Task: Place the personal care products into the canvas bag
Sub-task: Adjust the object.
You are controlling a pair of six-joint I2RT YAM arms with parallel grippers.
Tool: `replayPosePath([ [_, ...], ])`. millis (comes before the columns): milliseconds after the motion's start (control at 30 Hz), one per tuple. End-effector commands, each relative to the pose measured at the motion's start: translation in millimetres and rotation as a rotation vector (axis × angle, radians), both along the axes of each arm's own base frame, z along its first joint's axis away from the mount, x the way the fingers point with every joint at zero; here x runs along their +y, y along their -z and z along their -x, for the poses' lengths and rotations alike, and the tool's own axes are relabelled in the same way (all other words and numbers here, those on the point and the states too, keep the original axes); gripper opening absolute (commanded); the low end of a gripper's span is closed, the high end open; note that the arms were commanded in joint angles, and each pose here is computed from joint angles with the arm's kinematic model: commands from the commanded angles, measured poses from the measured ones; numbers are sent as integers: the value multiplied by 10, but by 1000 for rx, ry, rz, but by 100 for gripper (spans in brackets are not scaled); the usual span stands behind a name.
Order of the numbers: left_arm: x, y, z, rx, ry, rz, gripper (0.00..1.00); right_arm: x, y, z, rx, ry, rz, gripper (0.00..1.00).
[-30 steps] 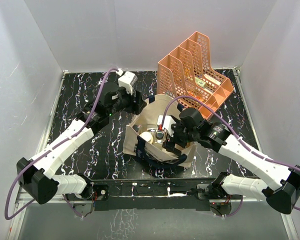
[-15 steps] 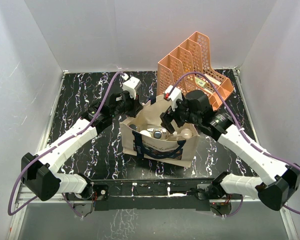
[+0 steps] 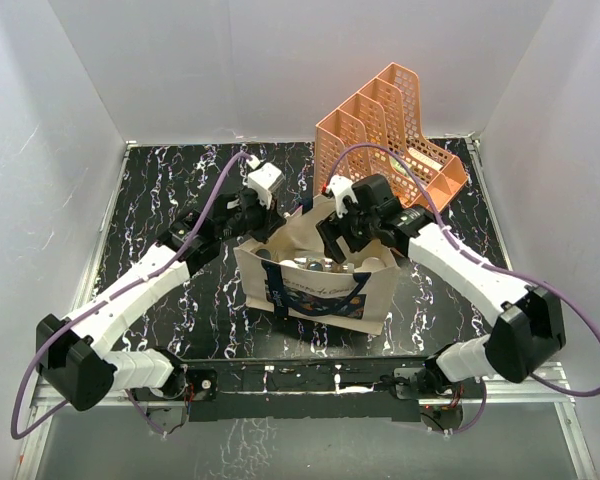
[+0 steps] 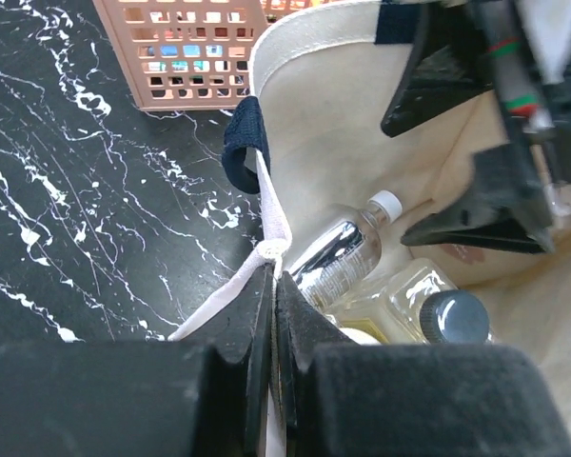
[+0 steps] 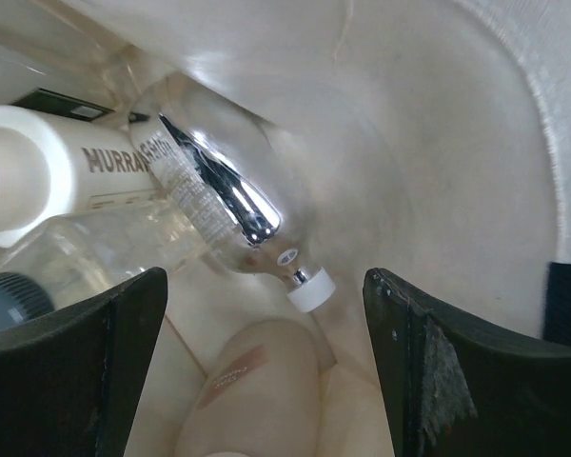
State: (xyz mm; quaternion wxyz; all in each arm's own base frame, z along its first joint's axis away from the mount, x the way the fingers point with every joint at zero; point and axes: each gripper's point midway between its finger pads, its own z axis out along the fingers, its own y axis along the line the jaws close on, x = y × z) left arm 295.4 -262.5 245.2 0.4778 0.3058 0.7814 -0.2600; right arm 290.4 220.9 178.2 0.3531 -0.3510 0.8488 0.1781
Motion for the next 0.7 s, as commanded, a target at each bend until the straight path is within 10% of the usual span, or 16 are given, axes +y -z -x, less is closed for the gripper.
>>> replayPosePath([
  [0,17,68,240,-15,109,-19,0,9,46,-49,57,64,14,86],
  [667,58,130,169,-1,33,-3,0,-28,1220,504,275,245,151,97],
])
